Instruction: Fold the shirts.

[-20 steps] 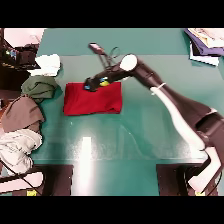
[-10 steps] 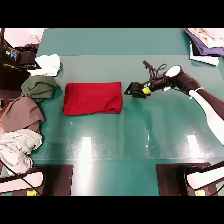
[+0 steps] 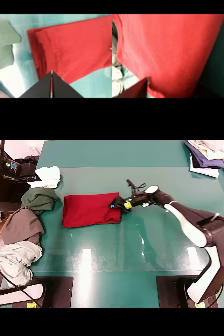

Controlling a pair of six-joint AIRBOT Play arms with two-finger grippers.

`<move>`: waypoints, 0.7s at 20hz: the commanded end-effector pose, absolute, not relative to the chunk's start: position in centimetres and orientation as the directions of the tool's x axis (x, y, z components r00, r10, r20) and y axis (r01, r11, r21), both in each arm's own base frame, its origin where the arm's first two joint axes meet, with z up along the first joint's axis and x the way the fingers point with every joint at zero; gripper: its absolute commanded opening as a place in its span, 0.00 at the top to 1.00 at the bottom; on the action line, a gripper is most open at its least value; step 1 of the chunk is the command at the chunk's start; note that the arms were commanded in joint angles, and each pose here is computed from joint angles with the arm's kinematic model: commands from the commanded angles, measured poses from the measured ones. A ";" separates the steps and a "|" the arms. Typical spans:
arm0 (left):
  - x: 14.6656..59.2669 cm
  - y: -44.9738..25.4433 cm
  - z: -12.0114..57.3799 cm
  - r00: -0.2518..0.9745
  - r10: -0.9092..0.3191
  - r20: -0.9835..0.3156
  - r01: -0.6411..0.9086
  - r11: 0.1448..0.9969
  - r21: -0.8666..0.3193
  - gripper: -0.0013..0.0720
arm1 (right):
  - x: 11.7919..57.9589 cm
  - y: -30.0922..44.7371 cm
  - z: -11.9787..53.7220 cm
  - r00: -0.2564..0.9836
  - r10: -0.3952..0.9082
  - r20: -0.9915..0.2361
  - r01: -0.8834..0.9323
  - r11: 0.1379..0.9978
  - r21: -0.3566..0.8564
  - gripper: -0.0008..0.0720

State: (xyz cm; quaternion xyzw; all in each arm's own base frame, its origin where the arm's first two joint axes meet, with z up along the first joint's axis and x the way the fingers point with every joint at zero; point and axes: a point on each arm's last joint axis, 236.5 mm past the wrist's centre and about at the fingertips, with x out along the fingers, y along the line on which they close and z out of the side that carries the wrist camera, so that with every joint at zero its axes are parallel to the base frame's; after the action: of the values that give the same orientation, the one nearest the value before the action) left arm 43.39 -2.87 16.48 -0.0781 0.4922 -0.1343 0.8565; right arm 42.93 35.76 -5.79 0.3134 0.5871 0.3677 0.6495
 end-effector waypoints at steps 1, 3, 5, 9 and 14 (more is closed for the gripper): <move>43.2 -2.9 16.4 0.473 -0.308 -0.826 0.153 0.952 -0.267 0.95 | 43.8 39.5 -5.4 0.060 0.862 -0.503 -0.160 0.506 0.848 0.72; 43.2 -2.9 16.4 0.472 -0.307 -0.826 0.154 0.952 -0.266 0.95 | 44.2 39.8 -4.7 0.073 0.866 -0.495 -0.246 0.497 0.832 0.97; 43.2 -2.9 16.3 0.471 -0.308 -0.827 0.154 0.951 -0.266 0.95 | 45.0 38.8 -3.5 0.097 0.860 -0.502 -0.281 0.507 0.815 0.97; 42.7 -3.0 16.1 0.450 -0.312 -0.837 0.163 0.950 -0.266 0.95 | 47.5 30.4 0.6 0.236 0.801 -0.550 -0.303 0.598 0.742 0.98; 42.8 -2.9 16.1 0.452 -0.311 -0.836 0.161 0.950 -0.266 0.95 | 47.2 11.9 3.1 0.478 0.627 -0.615 -0.104 0.736 0.669 0.98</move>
State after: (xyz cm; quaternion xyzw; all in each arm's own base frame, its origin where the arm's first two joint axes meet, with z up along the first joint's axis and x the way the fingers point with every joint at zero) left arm 42.82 -2.96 16.19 -0.0742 0.5030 -0.1391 0.8498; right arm 48.19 21.19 2.23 0.2778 0.4773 0.3018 0.7771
